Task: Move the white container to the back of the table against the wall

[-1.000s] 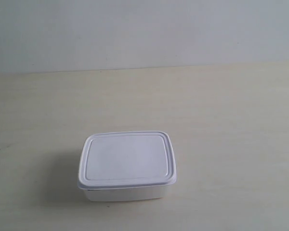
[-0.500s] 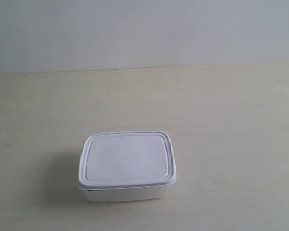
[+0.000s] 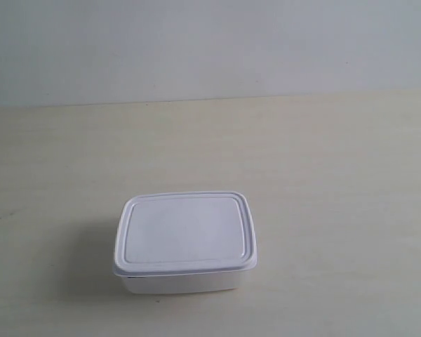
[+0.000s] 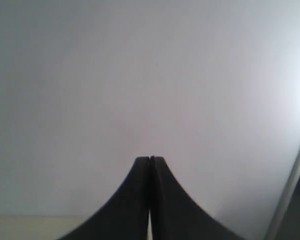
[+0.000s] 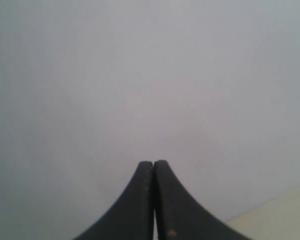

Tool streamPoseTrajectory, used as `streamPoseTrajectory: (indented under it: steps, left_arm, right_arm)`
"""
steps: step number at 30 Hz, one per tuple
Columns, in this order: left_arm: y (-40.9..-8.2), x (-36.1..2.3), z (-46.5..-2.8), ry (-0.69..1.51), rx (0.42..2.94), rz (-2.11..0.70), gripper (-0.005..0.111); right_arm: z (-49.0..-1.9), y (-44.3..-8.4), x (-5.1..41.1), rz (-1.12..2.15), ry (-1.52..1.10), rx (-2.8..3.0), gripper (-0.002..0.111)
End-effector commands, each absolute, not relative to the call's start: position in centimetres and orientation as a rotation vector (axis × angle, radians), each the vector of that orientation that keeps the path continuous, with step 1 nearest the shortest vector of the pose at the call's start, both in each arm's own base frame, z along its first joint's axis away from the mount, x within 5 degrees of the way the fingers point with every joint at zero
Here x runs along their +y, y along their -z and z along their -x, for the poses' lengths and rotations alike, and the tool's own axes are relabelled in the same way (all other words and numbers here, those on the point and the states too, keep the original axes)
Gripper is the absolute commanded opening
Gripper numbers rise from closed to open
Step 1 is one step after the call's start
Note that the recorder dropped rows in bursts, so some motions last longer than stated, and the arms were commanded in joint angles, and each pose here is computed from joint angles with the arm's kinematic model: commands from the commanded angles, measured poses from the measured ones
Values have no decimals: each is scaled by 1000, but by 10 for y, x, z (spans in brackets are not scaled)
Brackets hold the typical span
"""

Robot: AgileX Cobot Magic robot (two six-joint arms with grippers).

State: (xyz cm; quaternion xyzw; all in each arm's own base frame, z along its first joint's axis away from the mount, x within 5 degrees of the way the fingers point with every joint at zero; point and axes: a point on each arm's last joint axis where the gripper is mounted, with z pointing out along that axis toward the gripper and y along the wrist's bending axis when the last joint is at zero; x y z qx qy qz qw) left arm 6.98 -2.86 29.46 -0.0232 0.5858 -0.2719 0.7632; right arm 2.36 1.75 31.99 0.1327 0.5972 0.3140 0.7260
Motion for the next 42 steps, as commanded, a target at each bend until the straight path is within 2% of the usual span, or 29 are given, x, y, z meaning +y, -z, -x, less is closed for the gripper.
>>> streamPoseTrajectory:
  steps: [1, 10, 21, 28, 35, 42]
  left_arm:
    - [-311, -35, -87, 652, 1409, -32, 0]
    - [-309, -38, -104, 732, 1601, -58, 0]
    - [-294, -44, -107, 823, 1774, -94, 0]
    - [-284, -45, -122, 909, 1863, -75, 0]
    - [-269, -63, -144, 1035, 2033, -191, 0]
    - [-250, -82, -160, 1004, 2170, -255, 0]
  right_arm:
    - [-32, -336, 31, -139, -728, 1415, 0]
    - [-64, -366, 56, 170, -884, 1543, 0]
    - [-119, -370, 68, 345, -973, 1817, 0]
    - [-149, -355, 86, 518, -975, 1958, 0]
    - [-176, -320, 119, 664, -899, 2141, 0]
    - [-183, -292, 148, 817, -783, 2229, 0]
